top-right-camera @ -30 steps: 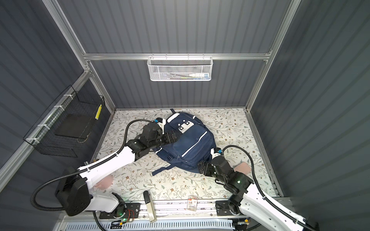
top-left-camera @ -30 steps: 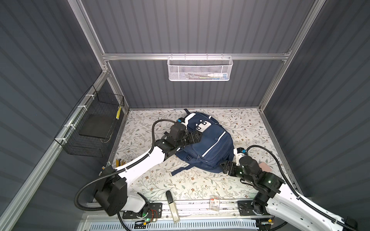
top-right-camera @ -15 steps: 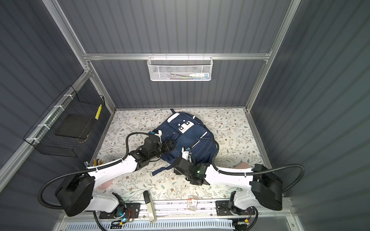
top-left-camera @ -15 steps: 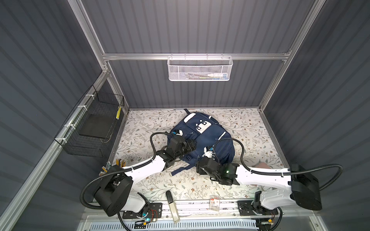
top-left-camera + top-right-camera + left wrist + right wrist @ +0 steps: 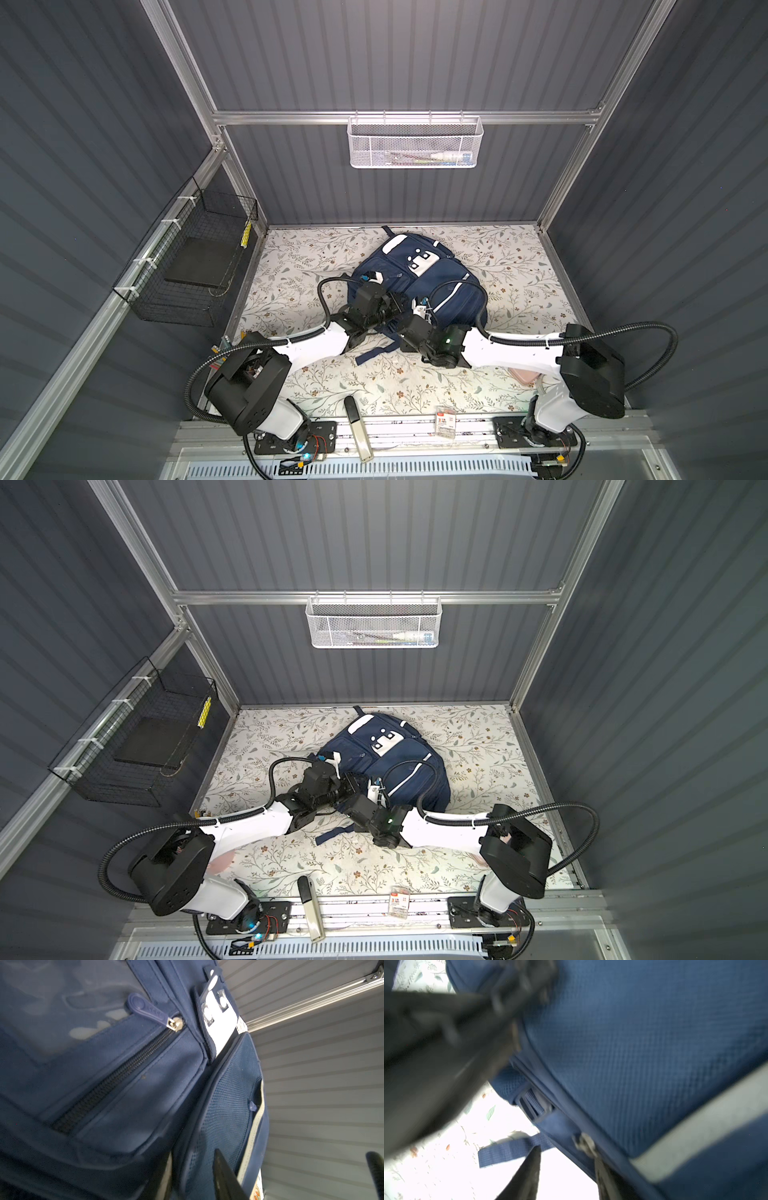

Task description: Pack the student bag

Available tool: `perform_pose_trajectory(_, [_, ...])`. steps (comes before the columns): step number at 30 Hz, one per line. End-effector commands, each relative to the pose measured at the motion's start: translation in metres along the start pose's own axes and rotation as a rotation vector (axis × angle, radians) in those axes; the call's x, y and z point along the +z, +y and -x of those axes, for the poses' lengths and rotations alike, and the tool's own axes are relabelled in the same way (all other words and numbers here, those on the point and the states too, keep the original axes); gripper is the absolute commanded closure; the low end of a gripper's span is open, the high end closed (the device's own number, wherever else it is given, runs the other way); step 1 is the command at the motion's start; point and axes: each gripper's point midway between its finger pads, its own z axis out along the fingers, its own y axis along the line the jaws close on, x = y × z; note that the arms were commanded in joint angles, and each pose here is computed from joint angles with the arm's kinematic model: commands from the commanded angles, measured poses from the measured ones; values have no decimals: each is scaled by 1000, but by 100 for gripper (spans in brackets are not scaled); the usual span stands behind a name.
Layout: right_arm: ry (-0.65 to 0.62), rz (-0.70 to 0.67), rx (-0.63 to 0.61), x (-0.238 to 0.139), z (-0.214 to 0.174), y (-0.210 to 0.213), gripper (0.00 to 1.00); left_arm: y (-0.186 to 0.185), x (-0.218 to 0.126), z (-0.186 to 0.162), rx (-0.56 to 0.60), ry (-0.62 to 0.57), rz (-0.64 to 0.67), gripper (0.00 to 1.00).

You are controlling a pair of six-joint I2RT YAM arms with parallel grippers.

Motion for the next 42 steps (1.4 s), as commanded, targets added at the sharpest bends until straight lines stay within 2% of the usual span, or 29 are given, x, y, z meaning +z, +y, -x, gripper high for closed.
perform_pose_trajectory(1, [-55,-99,-37,9,17,-17,67,-8,-6,-4,-15,17,-43,67])
perform_pose_trajectory(7, [-53,-122,-48,6,19,-24,99,-2,-11,-6,-15,10,-31,68])
perform_pose_trajectory(11, [-48,-107,-25,-1,17,-31,100,-1,-13,-4,-9,-1,-25,68])
perform_pose_trajectory(14, [-53,1,44,-10,13,-27,100,4,-12,-5,2,-4,-12,68])
perform_pose_trajectory(16, [-39,24,72,-14,11,-30,100,8,-12,-5,11,-11,0,69])
perform_pose_trajectory(18, [-27,6,49,-20,10,-33,100,9,-12,-3,25,-22,11,73])
perform_pose_trajectory(21, [-17,-30,29,-24,7,-45,100,12,-9,-2,20,-27,18,74])
perform_pose_trajectory(24, [-15,6,33,-23,5,-39,100,8,-7,-5,16,-8,-6,74])
perform_pose_trajectory(25, [-16,10,37,-23,5,-36,87,7,-6,-7,7,-2,-11,73])
perform_pose_trajectory(26, [-21,8,41,-23,6,-34,67,7,-7,-8,-4,-1,-22,74])
perform_pose_trajectory(27, [-26,7,43,-22,7,-31,56,7,-7,-9,-9,1,-27,74])
perform_pose_trajectory(28, [-27,4,46,-21,8,-29,49,7,-7,-10,-10,4,-30,74])
perform_pose_trajectory(29, [-27,-5,51,-20,10,-28,47,8,-7,-11,-10,7,-28,73])
perform_pose_trajectory(34, [-18,-62,47,-11,13,-26,46,5,-6,-13,-11,21,-42,73])
perform_pose_trajectory(42, [-22,-163,85,2,19,-47,61,-2,-7,-16,-16,40,-77,73])
